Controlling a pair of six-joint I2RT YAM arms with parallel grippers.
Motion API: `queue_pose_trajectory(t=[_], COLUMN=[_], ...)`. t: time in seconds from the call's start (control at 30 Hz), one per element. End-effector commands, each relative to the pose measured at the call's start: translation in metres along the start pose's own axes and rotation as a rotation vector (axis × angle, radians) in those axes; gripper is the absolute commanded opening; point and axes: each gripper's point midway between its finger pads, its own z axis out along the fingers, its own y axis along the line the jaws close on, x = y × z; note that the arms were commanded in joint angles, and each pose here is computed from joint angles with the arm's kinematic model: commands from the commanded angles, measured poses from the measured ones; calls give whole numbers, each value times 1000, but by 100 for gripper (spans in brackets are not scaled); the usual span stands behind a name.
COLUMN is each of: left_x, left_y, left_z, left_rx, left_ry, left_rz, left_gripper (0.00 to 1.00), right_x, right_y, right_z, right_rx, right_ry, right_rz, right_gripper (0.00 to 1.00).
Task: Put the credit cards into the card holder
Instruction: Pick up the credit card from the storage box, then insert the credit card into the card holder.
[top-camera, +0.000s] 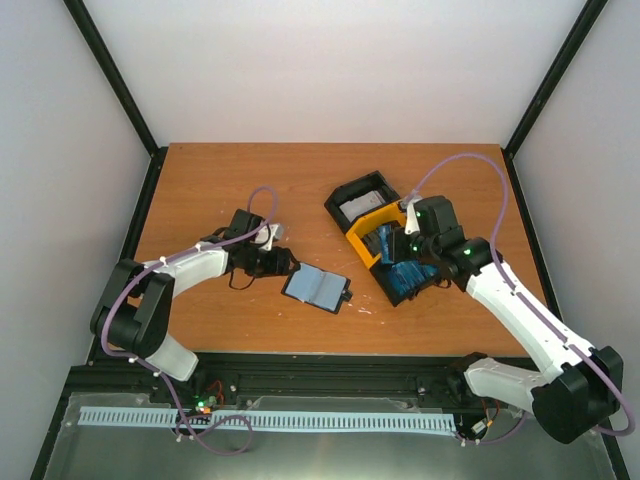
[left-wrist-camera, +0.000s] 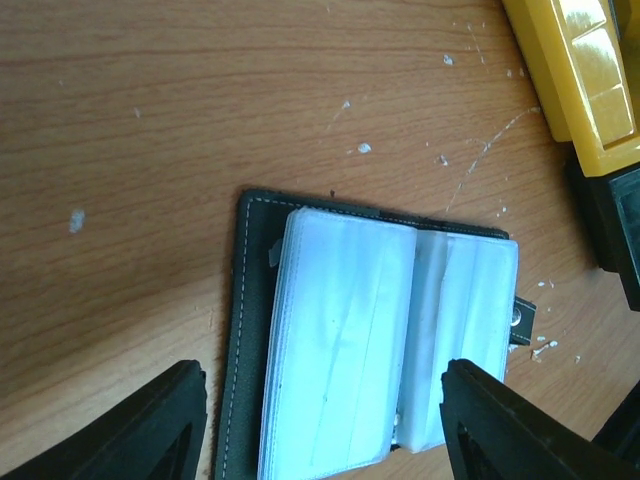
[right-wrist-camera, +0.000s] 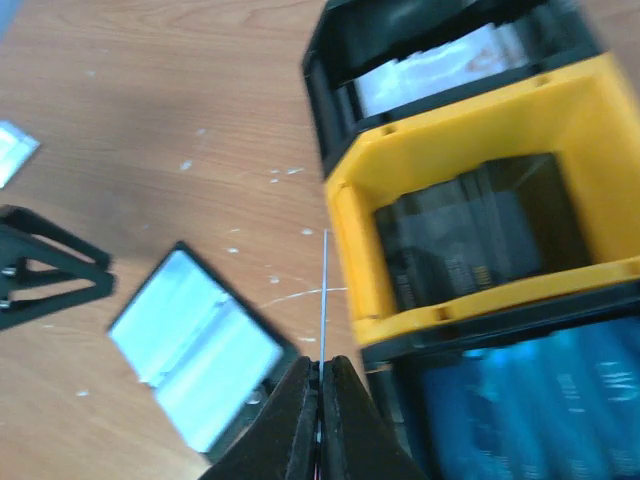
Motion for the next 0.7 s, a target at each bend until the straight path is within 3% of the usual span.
queue_pose_trajectory(t=[0.0, 0.2, 0.33, 0.5, 0.67], left_x=[5, 6, 2, 9, 11], left_y=[-2, -10, -18, -5, 8], left_z=[4, -2, -10, 1, 12], left_rx=[40, 72, 100, 61, 19], left_ry=[16, 13, -22, 6, 22], left_rz=[-25, -24, -42, -127, -163], left_gripper=[65, 64, 69, 67, 54], right_x=[1, 11, 20, 34, 54], right_y=[35, 67, 72, 71, 74], right_z=[10, 17, 29, 55, 86], right_rx=[-229, -445, -512, -468, -371], right_ry=[-11, 35, 52, 99, 156], right_rz=[202, 242, 308, 402, 467], right_gripper=[3, 3, 3, 3, 3])
